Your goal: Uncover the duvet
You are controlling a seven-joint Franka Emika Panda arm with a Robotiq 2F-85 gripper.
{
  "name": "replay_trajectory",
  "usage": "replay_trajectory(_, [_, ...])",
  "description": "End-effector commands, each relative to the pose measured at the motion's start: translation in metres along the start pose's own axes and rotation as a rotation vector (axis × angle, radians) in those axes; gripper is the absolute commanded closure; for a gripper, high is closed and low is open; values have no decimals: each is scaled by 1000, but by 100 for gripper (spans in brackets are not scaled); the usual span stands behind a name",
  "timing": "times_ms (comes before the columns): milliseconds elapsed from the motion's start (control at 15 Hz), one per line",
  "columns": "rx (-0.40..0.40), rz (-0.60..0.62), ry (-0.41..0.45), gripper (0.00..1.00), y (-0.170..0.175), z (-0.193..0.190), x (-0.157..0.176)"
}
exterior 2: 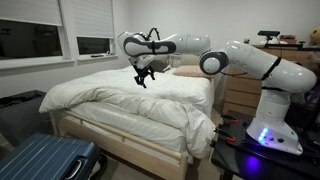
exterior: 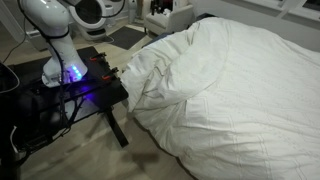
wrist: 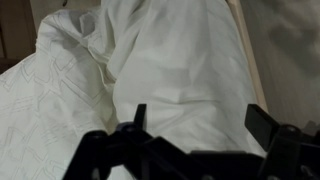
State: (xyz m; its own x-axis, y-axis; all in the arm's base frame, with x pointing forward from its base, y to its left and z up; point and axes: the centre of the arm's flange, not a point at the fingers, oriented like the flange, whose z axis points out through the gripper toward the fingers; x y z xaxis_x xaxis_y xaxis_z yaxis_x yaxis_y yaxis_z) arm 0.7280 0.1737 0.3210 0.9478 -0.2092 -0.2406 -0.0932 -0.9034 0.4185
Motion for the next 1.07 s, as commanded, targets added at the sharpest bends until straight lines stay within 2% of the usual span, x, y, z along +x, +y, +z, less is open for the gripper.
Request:
replay_trajectory(0, [-26, 59, 56, 0, 3, 62, -46])
replay_trajectory(533, [-118, 211, 16, 0, -14, 134, -23])
replay_trajectory(1000, [-219, 303, -67, 0, -12, 197, -12])
